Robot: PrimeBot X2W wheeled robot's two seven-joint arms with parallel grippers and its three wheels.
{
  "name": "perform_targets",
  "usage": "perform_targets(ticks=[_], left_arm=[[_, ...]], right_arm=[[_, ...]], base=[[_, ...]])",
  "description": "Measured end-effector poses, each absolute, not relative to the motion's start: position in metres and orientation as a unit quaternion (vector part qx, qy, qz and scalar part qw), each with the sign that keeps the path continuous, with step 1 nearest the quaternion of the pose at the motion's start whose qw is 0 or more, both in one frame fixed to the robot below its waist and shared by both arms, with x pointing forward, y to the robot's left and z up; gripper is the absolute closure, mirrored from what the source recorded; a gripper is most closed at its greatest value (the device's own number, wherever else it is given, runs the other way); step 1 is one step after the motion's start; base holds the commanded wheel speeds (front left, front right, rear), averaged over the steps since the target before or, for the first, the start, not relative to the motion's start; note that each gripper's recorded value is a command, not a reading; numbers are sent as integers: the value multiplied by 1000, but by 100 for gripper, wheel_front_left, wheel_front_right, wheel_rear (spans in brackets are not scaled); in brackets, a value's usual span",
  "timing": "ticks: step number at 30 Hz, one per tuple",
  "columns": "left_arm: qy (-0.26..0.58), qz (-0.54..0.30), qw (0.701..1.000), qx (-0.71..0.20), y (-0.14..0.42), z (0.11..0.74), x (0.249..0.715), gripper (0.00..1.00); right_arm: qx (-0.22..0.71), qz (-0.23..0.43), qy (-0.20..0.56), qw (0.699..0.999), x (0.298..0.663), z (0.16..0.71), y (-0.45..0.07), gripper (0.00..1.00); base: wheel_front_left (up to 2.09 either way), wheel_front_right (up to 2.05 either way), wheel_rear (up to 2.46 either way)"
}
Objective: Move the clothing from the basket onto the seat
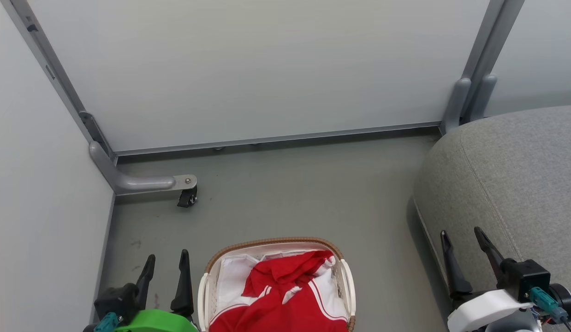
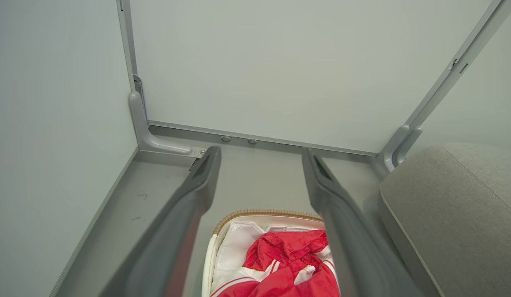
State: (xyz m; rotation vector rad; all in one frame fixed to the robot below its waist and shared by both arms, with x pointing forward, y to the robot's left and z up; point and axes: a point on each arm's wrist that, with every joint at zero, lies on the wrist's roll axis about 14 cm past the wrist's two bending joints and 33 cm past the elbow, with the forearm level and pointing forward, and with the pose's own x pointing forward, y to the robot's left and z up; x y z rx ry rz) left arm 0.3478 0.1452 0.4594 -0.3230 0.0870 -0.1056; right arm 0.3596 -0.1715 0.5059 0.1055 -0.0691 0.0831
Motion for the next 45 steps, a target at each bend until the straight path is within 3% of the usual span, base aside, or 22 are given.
perform_targets(ticks=[13, 45], left_arm=[[42, -65, 989, -126, 141, 457, 346, 0], [60, -74, 988, -120, 135, 446, 347, 0]], right_arm=[[7, 53, -41, 998, 359, 507, -167, 0], [7, 51, -31, 998, 362, 500, -169, 0]], base=[[0, 0, 0], [0, 0, 0]])
